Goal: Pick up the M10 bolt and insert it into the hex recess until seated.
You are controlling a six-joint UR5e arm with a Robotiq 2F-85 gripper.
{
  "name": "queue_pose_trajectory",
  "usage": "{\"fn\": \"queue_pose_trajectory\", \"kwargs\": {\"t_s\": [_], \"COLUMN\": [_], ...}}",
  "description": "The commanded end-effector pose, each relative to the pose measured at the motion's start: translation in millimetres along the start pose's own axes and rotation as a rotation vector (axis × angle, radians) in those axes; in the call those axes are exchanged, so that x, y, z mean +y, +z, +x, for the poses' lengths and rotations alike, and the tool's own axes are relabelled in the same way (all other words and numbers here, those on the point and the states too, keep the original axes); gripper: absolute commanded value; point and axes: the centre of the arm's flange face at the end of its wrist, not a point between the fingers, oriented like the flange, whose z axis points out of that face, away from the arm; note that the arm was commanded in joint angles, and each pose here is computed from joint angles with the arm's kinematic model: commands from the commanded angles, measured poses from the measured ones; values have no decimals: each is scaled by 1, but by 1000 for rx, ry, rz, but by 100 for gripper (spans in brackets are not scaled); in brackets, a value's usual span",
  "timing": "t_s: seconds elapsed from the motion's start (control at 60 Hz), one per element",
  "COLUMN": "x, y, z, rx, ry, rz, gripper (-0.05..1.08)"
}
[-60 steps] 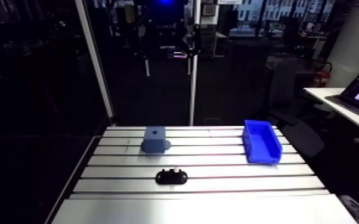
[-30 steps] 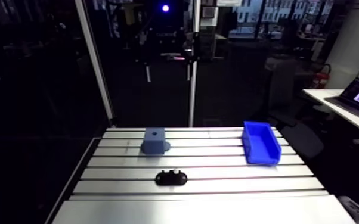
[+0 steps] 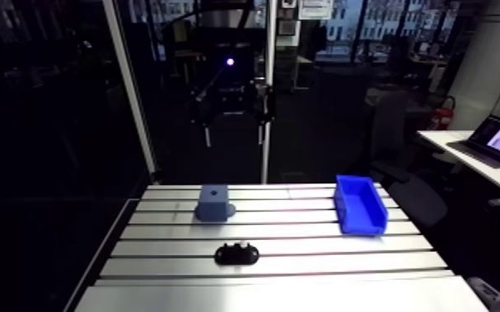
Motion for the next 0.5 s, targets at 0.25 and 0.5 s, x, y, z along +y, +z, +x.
{"fn": "queue_pose_trajectory", "kwargs": {"t_s": [0.25,0.5], "x": [0,5], "y": [50,72], "z": [-16,-24], "rx": [48,100], "ry": [88,132], "rz": [30,32], "gripper": [1,1]}}
